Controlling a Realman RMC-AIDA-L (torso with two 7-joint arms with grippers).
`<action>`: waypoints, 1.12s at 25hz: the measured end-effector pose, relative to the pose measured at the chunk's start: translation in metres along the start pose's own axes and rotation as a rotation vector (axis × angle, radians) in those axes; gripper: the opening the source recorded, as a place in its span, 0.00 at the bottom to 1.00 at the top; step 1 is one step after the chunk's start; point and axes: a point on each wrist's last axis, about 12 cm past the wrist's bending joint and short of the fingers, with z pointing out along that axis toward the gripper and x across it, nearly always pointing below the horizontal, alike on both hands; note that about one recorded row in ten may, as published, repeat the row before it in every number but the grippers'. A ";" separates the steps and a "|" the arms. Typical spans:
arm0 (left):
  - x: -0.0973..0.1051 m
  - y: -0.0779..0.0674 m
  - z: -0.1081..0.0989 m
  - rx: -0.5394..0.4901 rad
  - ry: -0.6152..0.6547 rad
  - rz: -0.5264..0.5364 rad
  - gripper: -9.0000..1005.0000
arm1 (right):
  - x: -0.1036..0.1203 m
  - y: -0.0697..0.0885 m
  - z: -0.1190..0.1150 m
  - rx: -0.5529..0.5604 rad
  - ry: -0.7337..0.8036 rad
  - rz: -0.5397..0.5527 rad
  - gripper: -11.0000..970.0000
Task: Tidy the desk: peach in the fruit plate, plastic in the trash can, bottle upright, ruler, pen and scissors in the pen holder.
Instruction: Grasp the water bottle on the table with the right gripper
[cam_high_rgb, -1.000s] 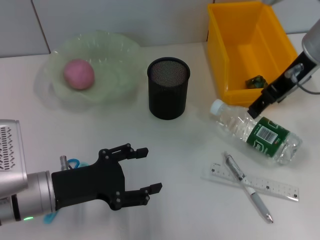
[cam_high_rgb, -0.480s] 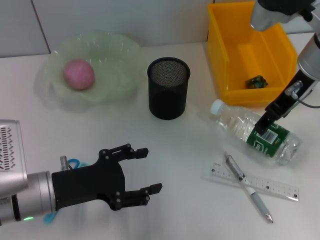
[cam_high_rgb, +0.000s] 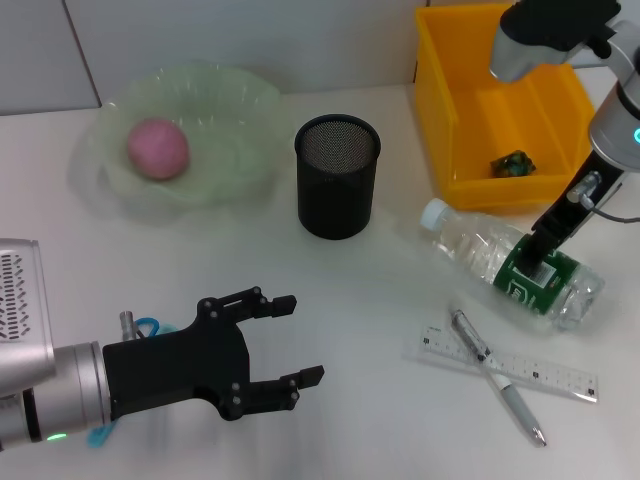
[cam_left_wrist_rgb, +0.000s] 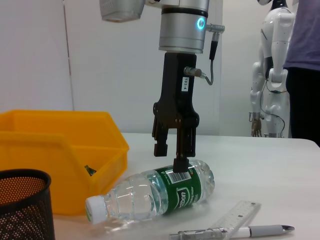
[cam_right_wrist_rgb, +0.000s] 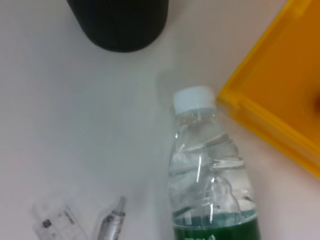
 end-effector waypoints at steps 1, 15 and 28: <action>0.000 0.000 0.000 0.000 0.000 0.000 0.79 | 0.000 0.000 0.001 0.006 0.003 -0.006 0.82; 0.000 0.000 0.000 0.000 0.000 0.000 0.79 | 0.003 0.000 0.023 0.000 0.021 0.014 0.82; -0.002 0.001 0.002 0.010 0.000 0.007 0.79 | 0.001 0.001 0.038 -0.002 0.020 0.026 0.82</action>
